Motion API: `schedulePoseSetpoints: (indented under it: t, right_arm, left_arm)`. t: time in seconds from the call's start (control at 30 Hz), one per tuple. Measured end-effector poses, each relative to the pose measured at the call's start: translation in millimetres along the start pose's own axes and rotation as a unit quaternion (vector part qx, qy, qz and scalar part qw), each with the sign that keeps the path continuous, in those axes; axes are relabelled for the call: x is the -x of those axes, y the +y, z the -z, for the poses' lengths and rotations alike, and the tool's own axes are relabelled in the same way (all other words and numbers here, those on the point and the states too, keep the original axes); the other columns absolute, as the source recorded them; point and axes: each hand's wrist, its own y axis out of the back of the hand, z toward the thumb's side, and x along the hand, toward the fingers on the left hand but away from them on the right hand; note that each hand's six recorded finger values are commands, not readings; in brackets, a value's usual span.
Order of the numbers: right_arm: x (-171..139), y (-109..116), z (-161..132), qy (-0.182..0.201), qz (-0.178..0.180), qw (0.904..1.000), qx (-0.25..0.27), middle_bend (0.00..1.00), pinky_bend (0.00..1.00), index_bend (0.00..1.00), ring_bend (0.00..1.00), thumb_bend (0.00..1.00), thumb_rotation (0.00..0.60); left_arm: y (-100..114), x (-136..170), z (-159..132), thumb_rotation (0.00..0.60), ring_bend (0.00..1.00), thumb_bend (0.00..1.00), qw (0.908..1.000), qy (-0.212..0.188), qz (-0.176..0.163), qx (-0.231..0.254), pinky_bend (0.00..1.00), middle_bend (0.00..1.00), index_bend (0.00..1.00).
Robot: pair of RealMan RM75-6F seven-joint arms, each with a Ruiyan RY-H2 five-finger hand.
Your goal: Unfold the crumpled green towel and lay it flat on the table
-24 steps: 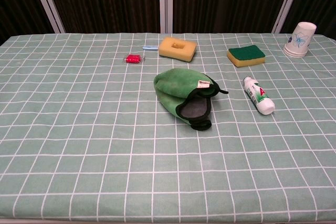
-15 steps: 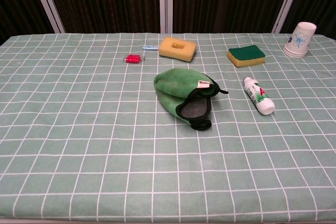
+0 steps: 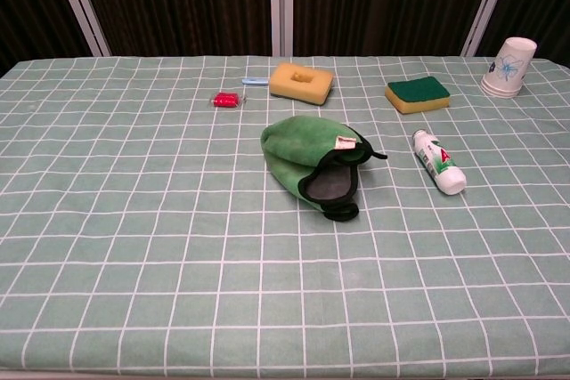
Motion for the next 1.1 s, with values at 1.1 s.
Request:
schedulePoseSetpoints:
  t: [1.1]
  right_arm:
    - [176.6,-175.1,-133.3,0.078,-0.115,0.9903,-0.009,0.13,0.00,0.33,0.02,0.16,0.590]
  left_arm:
    - [-2.0,-2.3,5.5,0.600,0.18,0.07,0.9999,0.000,0.006,0.010,0.24,0.18,0.23]
